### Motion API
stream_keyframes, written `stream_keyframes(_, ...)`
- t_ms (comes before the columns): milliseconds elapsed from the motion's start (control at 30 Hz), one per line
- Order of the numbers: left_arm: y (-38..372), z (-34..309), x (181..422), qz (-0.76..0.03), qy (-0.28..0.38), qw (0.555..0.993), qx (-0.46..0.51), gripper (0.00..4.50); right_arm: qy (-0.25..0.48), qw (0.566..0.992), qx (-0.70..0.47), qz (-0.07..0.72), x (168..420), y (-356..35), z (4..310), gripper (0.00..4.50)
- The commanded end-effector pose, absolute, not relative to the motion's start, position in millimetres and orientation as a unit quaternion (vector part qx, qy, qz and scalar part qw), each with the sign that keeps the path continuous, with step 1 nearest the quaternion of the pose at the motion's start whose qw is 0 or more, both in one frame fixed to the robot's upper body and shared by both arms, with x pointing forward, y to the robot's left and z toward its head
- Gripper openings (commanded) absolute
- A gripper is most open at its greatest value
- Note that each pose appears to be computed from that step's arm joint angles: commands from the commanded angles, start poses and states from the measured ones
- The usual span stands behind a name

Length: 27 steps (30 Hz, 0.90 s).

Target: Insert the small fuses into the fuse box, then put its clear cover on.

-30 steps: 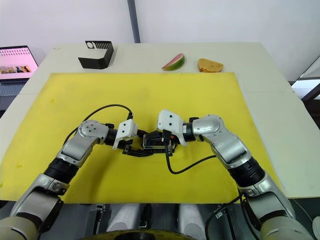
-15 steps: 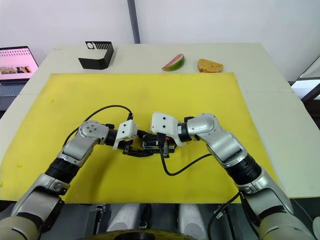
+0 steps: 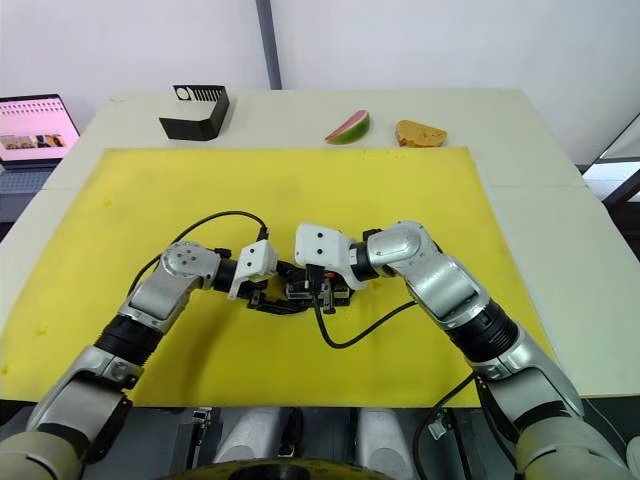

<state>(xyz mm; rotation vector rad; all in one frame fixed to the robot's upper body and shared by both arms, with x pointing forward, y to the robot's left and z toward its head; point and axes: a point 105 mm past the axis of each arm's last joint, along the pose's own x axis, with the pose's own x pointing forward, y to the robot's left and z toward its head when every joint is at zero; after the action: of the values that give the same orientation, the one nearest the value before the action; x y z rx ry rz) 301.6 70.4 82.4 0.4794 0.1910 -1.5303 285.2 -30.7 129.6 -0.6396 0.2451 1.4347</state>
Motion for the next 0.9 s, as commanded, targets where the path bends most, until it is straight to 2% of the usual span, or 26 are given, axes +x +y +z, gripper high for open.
stream_keyframes(33, 62.8, 94.3, 307.6, -0.684, 0.065, 0.691, 0.226, 2.58, 0.237, 0.703, -0.307, 0.596, 288.7, -65.8, 70.7, 0.03)
stream_keyframes(67, 62.7, 94.2, 308.1, -0.684, 0.065, 0.691, 0.226, 2.58, 0.233, 0.707, -0.308, 0.593, 289.7, -68.5, 72.3, 0.03)
stream_keyframes(233, 65.4, 93.8, 311.1, -0.682, 0.066, 0.693, 0.227, 2.58, 0.134, 0.723, -0.232, 0.637, 273.4, -63.0, 122.2, 0.03)
stream_keyframes(400, 66.5, 92.1, 311.7, -0.681, 0.067, 0.693, 0.225, 2.58, 0.081, 0.740, -0.179, 0.643, 271.1, -55.9, 145.8, 0.03)
stream_keyframes(600, 64.7, 90.5, 310.8, -0.684, 0.069, 0.691, 0.223, 2.58, 0.069, 0.744, -0.166, 0.644, 274.2, -48.4, 154.1, 0.03)
stream_keyframes(700, 64.2, 90.5, 310.6, -0.685, 0.069, 0.690, 0.222, 2.58, 0.074, 0.742, -0.168, 0.645, 275.3, -42.3, 150.5, 0.03)
stream_keyframes(833, 64.2, 90.5, 310.2, -0.686, 0.071, 0.689, 0.222, 2.58, 0.217, 0.730, -0.259, 0.594, 285.4, -66.2, 89.9, 0.03)
stream_keyframes(900, 64.2, 90.5, 310.3, -0.687, 0.072, 0.688, 0.223, 2.58, 0.261, 0.723, -0.300, 0.565, 289.8, -82.6, 68.6, 0.03)
